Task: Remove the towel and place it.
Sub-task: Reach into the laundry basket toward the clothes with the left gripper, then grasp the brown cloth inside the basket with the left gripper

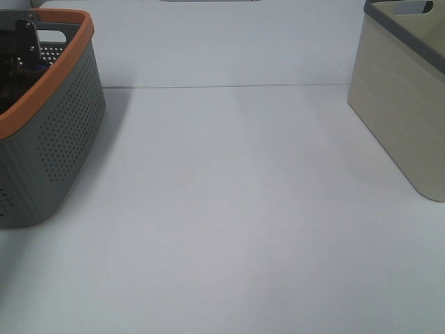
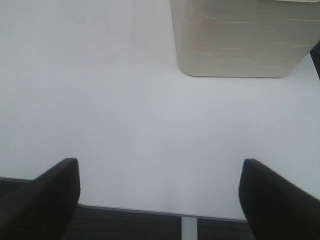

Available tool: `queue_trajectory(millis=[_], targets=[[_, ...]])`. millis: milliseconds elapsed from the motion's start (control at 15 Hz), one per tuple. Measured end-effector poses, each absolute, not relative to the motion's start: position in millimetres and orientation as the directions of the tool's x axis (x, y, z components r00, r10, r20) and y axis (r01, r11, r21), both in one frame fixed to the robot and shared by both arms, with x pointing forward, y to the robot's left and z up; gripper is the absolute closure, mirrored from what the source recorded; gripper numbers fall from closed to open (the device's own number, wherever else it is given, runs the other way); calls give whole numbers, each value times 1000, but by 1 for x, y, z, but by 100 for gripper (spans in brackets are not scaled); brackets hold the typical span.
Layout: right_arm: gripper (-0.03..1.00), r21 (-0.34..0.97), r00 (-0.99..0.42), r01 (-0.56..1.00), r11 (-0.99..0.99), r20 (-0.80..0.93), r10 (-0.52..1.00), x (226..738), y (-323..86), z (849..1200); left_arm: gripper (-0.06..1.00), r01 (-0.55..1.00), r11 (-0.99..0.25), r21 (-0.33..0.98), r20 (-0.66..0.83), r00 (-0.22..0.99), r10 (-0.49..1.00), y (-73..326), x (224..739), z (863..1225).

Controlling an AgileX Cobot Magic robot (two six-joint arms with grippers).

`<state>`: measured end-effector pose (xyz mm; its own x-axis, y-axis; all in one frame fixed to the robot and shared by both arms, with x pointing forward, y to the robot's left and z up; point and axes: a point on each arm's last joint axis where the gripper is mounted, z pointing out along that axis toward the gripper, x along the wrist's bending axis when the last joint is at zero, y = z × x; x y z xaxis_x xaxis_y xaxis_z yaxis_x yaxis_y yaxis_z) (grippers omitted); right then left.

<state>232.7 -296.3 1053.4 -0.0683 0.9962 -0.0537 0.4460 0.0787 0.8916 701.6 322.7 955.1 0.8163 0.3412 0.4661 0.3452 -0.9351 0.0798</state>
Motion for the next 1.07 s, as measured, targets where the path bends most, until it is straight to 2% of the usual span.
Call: queue_trajectory(millis=[267,533,867,1067], targets=[[21,892,-68,446,79,-54,996,233,-296,1053,33,359,-930,82,426,831,359,322,699,951],[21,892,-68,446,79,-54,996,233,-296,1053,38,341,-938,66,404,850,338,322,697,948],[21,892,-68,446,79,-54,996,233,-296,1053,59,331,-941,68,400,855,330,321,697,948],[21,892,-68,446,79,-54,996,233,-296,1053,61,333,-940,72,398,854,333,321,697,948]])
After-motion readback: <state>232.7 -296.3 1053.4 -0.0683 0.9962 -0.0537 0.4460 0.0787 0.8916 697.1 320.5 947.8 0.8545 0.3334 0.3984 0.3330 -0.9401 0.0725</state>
